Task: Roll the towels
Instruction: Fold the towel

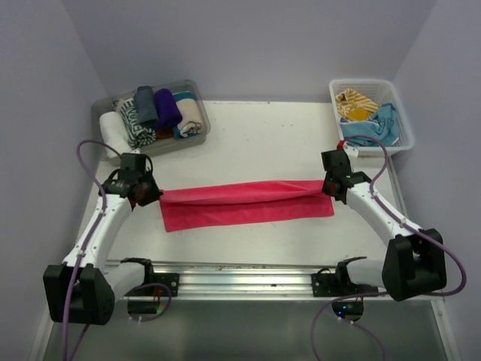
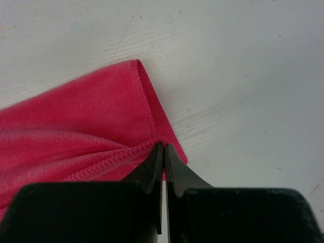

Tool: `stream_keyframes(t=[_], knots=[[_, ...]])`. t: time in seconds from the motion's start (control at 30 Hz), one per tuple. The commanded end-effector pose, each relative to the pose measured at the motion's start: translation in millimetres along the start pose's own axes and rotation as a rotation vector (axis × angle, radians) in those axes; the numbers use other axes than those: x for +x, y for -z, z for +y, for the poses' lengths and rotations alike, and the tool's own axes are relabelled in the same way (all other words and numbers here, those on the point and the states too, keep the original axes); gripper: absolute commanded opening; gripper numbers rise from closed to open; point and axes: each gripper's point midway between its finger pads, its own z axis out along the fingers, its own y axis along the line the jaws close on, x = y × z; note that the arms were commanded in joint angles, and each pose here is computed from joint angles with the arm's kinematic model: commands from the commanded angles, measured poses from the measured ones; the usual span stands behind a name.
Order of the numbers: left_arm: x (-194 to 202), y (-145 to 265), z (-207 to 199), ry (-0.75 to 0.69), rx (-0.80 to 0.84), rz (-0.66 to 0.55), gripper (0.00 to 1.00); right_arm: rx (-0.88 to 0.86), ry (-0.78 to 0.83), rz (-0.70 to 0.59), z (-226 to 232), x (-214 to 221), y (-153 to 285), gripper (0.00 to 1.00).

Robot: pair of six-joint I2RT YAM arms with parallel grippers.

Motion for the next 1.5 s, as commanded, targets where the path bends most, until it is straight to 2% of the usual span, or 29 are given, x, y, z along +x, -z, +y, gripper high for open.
stream_keyframes(t=[0.0,0.47,0.53,0.57,0.6,0.67,0.7,0.73,0.87,1.0,1.03,1.17,1.3,1.47], knots=[[-1,9,-1,0.041,0.022,-0.023,0.0,0.001,-0.078,-0.019,-7,4,8,0.0],[34,6,-1,0.09,0.056,0.082,0.0,0.026,-0.083,0.035,-10,30,-4,0.0],[37,11,-3,0.092,0.073,0.096,0.22,0.028,-0.084,0.031,-10,28,-4,0.0],[38,14,-2,0.1,0.068,0.099,0.37,0.029,-0.081,0.036,-9,28,-4,0.03],[38,16,-2,0.098,0.067,0.098,0.63,0.023,-0.083,0.032,-7,24,-3,0.1],[32,23,-3,0.089,0.07,0.078,0.68,0.01,-0.081,0.03,-5,20,-1,0.3],[28,26,-3,0.088,0.069,0.063,0.68,0.001,-0.087,0.02,-3,15,1,0.42],[17,31,-4,0.085,0.066,0.027,0.67,-0.004,-0.087,0.014,-2,12,2,0.45],[-6,33,-17,0.053,0.107,-0.025,0.58,-0.023,-0.101,-0.026,0,-4,12,0.46],[-17,19,-40,0.037,0.193,-0.021,0.43,-0.08,-0.099,-0.043,13,-17,13,0.35],[-15,14,-47,0.025,0.207,0.0,0.41,-0.093,-0.078,-0.016,19,-13,8,0.28],[-8,-2,-65,-0.009,0.219,0.029,0.35,-0.132,-0.03,0.067,34,-3,-3,0.16],[14,-19,-73,-0.029,0.212,0.097,0.34,-0.151,-0.014,0.115,37,14,-7,0.12],[37,-34,-58,-0.018,0.155,0.157,0.34,-0.138,0.003,0.225,32,52,-16,0.14]])
